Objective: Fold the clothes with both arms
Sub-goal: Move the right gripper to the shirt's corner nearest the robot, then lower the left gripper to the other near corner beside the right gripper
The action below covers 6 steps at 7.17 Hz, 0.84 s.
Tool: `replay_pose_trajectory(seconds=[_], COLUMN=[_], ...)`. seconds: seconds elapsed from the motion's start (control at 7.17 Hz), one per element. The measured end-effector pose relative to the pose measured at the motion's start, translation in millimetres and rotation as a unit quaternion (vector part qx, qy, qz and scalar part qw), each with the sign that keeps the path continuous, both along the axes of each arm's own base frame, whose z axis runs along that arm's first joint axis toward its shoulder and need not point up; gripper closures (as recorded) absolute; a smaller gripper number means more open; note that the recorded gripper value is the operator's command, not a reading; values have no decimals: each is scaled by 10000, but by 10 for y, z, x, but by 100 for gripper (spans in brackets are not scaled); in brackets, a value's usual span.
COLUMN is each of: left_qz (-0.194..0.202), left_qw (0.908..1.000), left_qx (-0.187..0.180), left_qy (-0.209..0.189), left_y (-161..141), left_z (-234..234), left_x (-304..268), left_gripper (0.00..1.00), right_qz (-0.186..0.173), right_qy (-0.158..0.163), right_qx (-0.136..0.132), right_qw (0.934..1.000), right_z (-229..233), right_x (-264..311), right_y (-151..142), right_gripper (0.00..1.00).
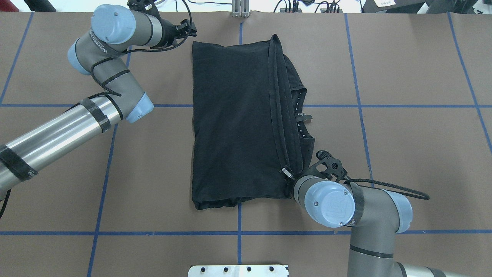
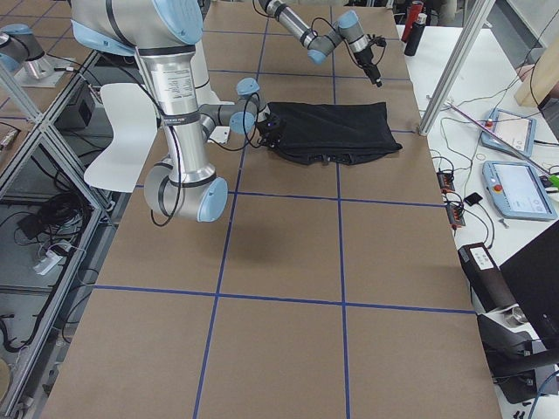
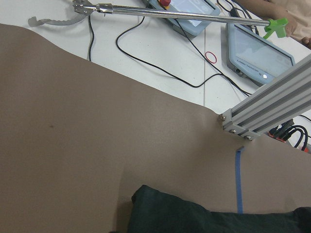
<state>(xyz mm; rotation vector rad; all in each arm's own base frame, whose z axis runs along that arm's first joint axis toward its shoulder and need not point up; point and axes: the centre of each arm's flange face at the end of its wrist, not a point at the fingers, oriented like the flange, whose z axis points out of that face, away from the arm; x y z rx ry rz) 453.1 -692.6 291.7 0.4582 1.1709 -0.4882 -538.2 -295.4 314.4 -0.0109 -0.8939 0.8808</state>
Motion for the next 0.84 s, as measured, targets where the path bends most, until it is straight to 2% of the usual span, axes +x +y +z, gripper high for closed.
replay_pose_trajectory(seconds=[0.42, 0.56, 0.84], left_qz=[-16, 2, 127], left_qw=[9999, 9996, 9941], left_qx=[34, 10, -377], left_qy=[103, 286, 1005], left_y=[72, 255, 921], left_z=[-40, -4, 79], left_x=[-62, -176, -454], left_gripper=[23, 23, 23], right_qz=[29, 27, 1], right_qy=[-88, -120, -150], right_qx=[10, 12, -9], right_qw=[10000, 9999, 9999], right_z=[-97, -102, -60], right_x=[129, 223, 433], right_y=[-22, -2, 63], right_gripper=[100, 100, 100])
